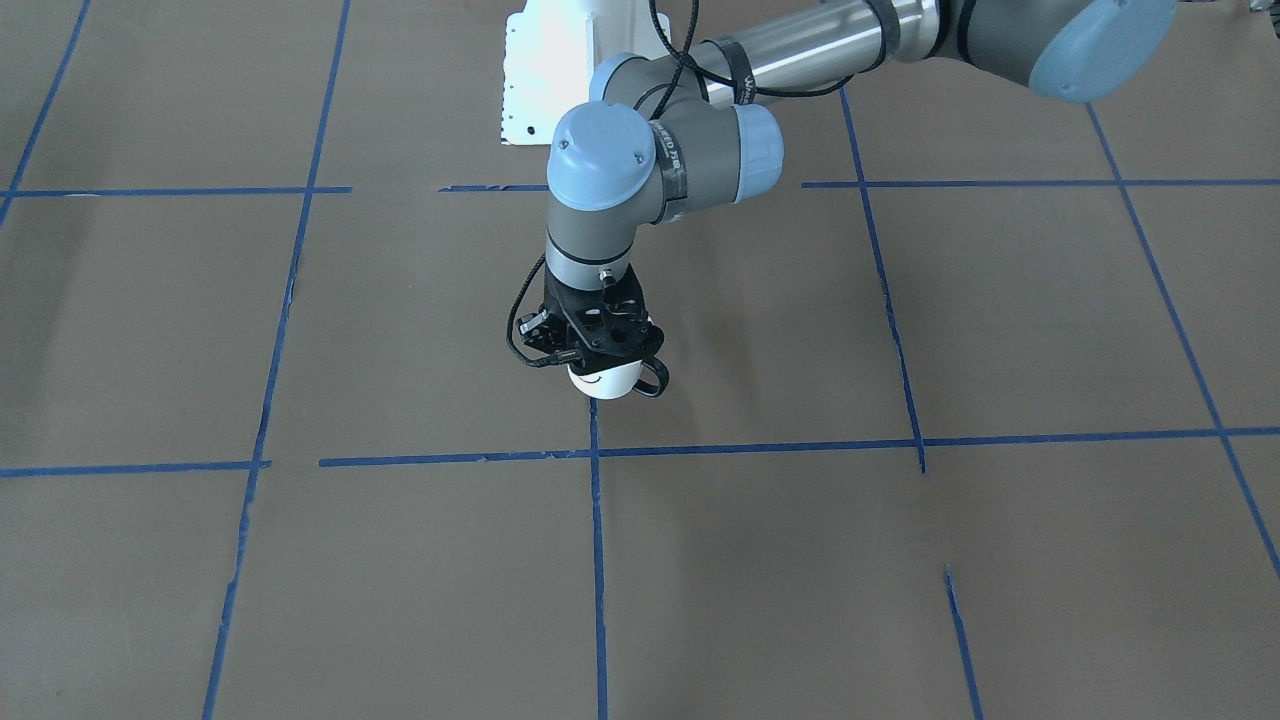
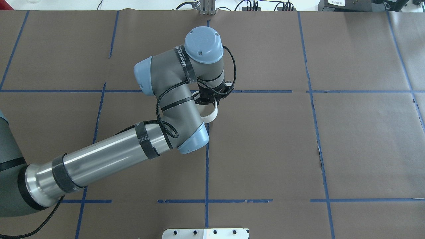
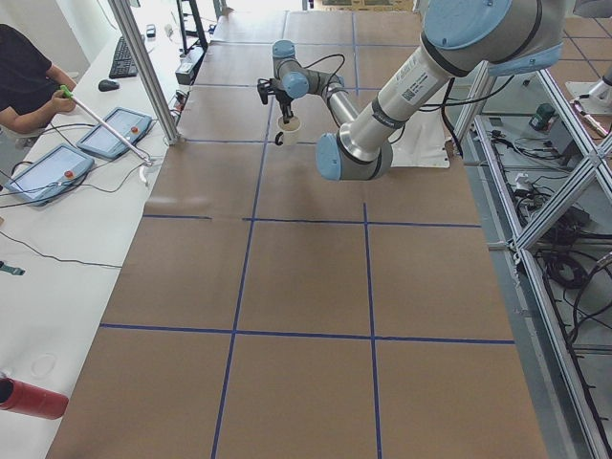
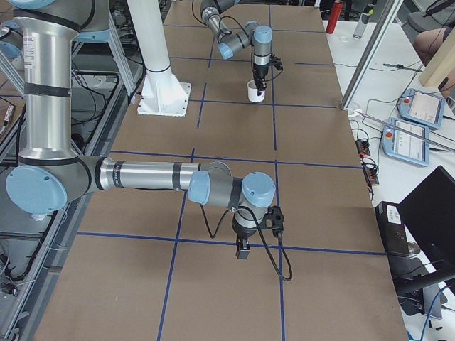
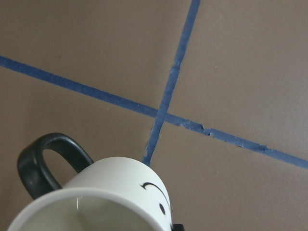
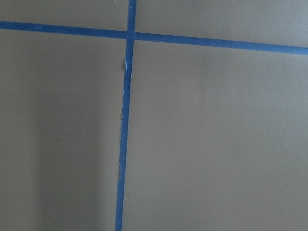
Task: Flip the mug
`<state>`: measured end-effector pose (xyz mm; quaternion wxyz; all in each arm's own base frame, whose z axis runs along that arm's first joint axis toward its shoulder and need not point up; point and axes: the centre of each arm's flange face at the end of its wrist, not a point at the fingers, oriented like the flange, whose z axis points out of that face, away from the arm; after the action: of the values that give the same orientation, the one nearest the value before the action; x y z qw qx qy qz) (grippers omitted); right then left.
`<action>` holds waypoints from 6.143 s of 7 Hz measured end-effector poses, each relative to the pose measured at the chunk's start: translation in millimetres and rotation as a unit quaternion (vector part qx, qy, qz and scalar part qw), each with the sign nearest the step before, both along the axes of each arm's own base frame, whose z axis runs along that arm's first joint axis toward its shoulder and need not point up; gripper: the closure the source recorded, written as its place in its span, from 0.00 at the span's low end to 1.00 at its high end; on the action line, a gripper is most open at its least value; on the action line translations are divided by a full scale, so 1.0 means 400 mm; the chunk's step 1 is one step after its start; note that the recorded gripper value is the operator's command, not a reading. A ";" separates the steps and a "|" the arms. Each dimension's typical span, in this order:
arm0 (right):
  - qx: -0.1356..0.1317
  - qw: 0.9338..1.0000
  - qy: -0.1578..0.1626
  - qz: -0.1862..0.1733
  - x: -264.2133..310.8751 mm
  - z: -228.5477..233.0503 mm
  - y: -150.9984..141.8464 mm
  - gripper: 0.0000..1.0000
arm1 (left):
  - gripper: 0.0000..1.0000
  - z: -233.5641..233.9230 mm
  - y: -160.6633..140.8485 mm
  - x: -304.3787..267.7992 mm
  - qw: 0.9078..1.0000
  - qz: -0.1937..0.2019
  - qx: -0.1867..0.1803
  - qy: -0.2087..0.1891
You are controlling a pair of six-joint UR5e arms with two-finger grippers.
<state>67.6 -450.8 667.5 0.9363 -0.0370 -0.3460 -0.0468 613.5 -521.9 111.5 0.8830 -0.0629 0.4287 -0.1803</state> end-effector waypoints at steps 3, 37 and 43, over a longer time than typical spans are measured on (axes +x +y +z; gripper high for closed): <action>0.000 1.000 0.000 0.000 0.000 0.000 0.000 0.00 | 1.00 -0.006 -0.017 0.057 0.999 -0.011 -0.032 -0.018; 0.000 1.000 0.000 0.000 0.000 0.000 0.000 0.00 | 0.00 1.271 -0.040 -1.973 0.949 0.143 0.245 -0.136; 0.000 1.000 0.000 0.000 0.000 0.000 0.000 0.00 | 0.00 1.241 -0.048 -1.972 0.946 0.140 0.256 -0.138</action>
<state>67.6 -450.8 667.5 0.9363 -0.0370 -0.3460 -0.0468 -175.4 -541.2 607.9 0.9364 0.1315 0.3209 0.0542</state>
